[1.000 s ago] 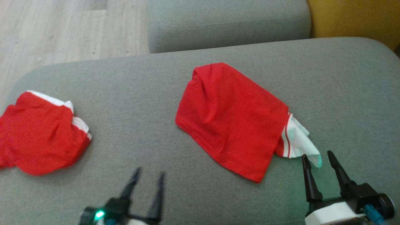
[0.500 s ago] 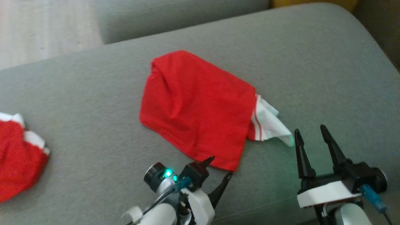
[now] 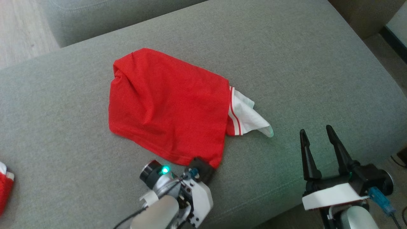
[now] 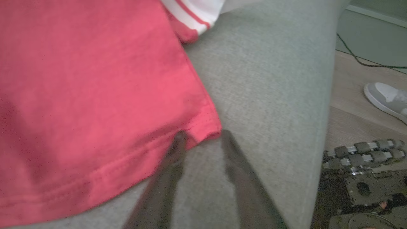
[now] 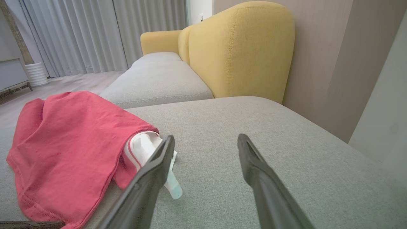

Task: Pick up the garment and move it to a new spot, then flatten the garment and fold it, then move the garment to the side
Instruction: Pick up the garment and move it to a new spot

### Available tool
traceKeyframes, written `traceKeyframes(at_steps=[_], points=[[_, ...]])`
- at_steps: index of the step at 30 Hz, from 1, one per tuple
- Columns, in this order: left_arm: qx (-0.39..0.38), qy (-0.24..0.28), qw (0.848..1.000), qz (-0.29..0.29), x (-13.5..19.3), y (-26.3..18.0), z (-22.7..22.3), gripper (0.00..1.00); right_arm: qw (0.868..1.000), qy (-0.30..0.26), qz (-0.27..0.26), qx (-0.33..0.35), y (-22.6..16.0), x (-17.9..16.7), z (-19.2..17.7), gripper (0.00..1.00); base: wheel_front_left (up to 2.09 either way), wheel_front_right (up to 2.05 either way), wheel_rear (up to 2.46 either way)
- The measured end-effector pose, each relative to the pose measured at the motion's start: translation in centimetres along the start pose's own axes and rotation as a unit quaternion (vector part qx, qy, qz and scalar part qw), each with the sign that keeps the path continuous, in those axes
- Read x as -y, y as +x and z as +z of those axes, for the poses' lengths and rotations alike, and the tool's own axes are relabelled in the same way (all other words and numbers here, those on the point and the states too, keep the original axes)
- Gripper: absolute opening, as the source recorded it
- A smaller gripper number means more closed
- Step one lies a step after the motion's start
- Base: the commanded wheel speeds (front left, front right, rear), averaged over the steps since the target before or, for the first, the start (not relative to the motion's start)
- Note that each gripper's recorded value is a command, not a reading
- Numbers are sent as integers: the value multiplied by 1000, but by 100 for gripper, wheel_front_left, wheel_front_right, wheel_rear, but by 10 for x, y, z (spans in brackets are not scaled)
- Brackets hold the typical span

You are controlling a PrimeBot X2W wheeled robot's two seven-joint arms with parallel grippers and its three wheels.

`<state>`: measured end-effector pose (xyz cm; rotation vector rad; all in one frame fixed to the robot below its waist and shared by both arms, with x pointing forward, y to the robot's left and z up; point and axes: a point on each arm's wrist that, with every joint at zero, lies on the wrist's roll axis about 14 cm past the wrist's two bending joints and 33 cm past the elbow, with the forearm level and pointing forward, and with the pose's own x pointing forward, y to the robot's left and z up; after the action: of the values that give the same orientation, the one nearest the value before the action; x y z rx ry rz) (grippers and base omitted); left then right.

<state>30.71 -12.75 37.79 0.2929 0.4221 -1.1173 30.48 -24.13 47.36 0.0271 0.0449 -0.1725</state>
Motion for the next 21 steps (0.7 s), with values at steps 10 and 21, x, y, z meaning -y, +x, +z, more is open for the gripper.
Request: traceKeyframes(at_steps=[10, 21], points=[[79, -75, 993, 41, -22, -7, 45, 0, 1000, 3, 9, 14, 2, -5, 7, 100, 0, 0, 0], [255, -56, 960, 97, -110, -80, 214, 0, 999, 10, 28, 36, 1, -15, 18, 100, 0, 0, 0]])
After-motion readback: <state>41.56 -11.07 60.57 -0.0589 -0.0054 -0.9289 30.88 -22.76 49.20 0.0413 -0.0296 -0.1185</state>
